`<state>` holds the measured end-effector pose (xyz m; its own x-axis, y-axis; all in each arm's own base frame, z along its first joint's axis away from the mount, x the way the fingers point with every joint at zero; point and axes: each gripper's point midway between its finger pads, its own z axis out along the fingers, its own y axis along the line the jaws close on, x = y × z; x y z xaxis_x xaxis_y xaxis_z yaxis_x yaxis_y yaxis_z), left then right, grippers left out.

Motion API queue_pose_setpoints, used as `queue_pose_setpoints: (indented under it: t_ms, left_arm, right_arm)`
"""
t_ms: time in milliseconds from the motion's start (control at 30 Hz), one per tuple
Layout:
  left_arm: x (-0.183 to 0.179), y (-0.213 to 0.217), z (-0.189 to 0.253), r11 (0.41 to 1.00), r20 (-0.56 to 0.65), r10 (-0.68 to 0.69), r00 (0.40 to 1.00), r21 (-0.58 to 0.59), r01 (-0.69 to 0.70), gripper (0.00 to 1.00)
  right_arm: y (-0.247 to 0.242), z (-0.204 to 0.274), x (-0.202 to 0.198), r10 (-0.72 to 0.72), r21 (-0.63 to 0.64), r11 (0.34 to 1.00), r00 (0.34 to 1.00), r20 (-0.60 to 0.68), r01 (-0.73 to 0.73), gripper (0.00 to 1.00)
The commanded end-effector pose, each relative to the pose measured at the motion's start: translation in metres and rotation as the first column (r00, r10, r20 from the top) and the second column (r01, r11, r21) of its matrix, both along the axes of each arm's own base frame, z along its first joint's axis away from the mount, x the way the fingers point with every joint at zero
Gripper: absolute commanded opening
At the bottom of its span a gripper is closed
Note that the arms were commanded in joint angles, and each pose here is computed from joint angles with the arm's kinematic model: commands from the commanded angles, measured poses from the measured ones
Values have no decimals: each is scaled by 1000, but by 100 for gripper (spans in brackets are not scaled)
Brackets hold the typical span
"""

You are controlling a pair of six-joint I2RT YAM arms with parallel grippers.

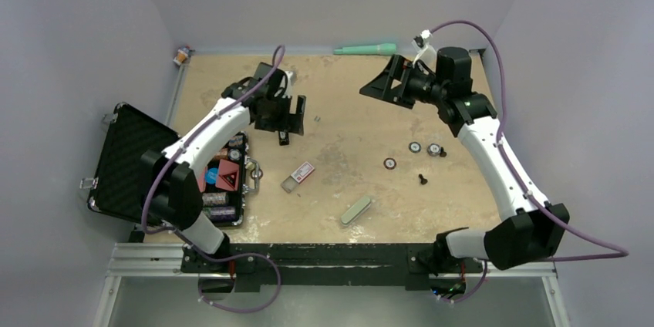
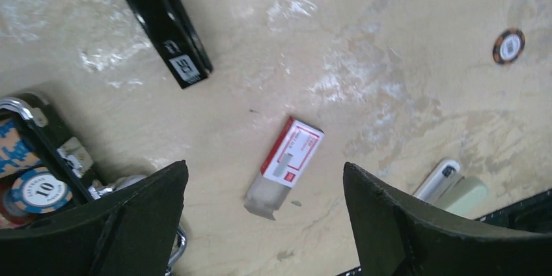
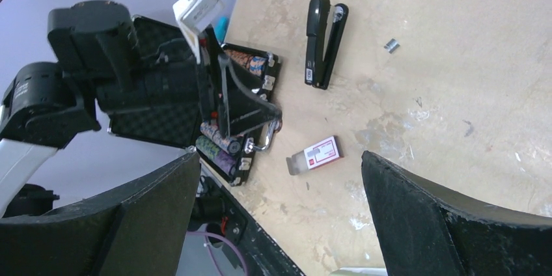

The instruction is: Unload the staples from the stapler

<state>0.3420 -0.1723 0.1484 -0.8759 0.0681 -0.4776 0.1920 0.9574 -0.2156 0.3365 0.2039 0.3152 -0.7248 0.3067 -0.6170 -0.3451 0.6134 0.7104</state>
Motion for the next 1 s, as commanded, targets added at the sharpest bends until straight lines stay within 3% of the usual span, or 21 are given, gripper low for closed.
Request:
queue_pose_setpoints:
  t_ms: [0, 333, 967]
  left_arm:
    - [-29, -25, 15, 988, 66, -150, 986, -31, 153, 92]
    - [-87, -69, 4, 942, 34, -315, 949, -113, 317, 85]
    - [-156, -141, -26, 860, -47, -503, 863, -131, 494, 72]
  right_arm:
    - [-5, 13, -6, -34, 22, 999, 997, 64, 33, 99]
    - [-11, 6, -28, -76, 70, 995, 995, 58, 72, 99]
    - [-26, 5, -53, -180, 134, 976, 982, 59, 171, 98]
